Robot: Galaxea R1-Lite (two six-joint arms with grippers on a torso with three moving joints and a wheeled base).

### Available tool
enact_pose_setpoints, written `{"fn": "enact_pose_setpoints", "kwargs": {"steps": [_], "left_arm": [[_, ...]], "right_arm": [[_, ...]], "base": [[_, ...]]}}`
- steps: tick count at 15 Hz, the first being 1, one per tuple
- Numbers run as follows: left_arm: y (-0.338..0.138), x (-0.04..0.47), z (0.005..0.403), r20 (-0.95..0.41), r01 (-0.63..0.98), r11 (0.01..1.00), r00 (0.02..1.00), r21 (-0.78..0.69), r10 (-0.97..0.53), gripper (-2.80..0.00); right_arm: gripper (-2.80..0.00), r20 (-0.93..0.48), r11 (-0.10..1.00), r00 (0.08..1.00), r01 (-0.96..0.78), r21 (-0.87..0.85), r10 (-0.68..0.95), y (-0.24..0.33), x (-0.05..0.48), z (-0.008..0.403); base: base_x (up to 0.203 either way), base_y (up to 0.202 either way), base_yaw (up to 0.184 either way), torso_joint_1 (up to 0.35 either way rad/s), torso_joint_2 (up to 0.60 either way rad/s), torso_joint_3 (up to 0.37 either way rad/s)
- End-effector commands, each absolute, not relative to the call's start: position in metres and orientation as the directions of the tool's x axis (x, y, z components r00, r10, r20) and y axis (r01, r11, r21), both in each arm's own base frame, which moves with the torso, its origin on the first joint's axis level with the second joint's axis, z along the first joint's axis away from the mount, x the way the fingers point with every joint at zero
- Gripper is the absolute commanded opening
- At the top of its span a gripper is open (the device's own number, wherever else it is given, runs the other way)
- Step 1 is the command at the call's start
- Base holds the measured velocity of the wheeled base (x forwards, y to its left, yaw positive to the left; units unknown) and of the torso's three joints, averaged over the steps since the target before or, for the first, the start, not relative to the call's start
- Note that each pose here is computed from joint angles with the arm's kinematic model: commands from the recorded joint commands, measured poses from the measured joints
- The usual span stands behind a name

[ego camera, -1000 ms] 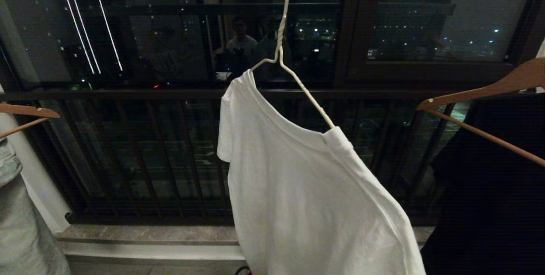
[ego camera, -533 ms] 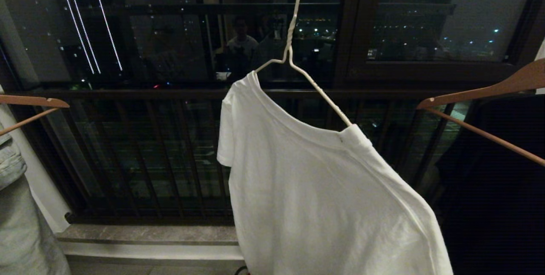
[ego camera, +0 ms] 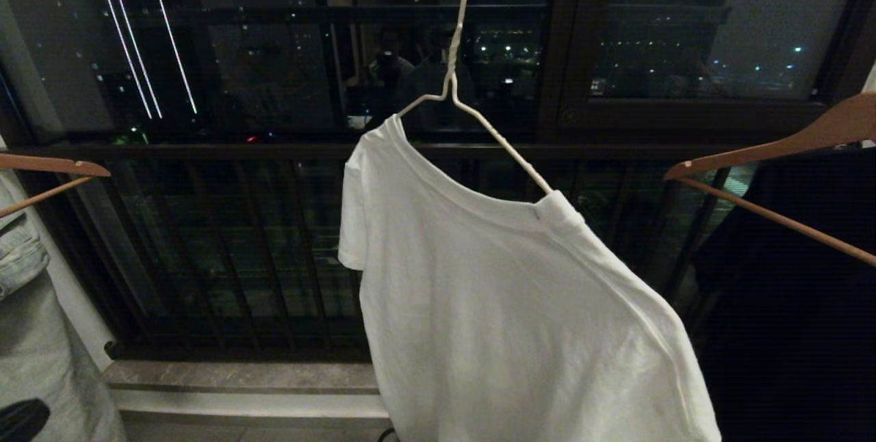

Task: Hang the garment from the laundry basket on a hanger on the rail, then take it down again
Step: Take the clothes off the clothes rack

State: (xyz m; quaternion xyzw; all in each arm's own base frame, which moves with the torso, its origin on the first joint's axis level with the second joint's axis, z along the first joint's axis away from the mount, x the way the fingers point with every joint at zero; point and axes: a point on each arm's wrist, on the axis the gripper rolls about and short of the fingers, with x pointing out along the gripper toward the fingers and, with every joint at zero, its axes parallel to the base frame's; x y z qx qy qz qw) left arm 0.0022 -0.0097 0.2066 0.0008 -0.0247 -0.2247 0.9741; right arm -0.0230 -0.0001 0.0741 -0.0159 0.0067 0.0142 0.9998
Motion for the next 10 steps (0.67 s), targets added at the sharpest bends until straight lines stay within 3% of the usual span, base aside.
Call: {"fn": "enact_pose_setpoints", "kwargs": {"steps": [1, 5, 7, 10], "left_arm": [[-0.013, 0.063, 0.247, -0.077, 0.501, 0.864, 0.861, -0.048, -0.503, -2.80], [-0.037, 0.106, 0.301, -0.077, 0.621, 0.782, 0.778, -0.054, -0.623, -2.80], [-0.061, 0.113, 0.324, -0.086, 0.643, 0.755, 0.751, -0.130, -0.654, -2.80], [-0.105, 0.128, 0.355, -0.111, 0.592, 0.779, 0.777, -0.207, -0.620, -2.80]], "right_arm": [[-2.80, -0.018, 0.999, 0.999, -0.030, -0.032, 0.029, 0.000, -0.023, 0.074], [-2.80, -0.026, 0.999, 0.999, -0.030, -0.032, 0.029, 0.000, -0.022, 0.074], [-2.80, -0.031, 0.999, 0.999, -0.030, -0.032, 0.029, 0.000, -0.022, 0.074], [-2.80, -0.055, 0.999, 0.998, -0.031, -0.032, 0.029, 0.000, -0.020, 0.075]], "base": [[0.000, 0.000, 0.000, 0.000, 0.00, 0.000], [0.000, 0.000, 0.000, 0.000, 0.00, 0.000], [0.000, 0.000, 0.000, 0.000, 0.00, 0.000], [0.000, 0.000, 0.000, 0.000, 0.00, 0.000]]}}
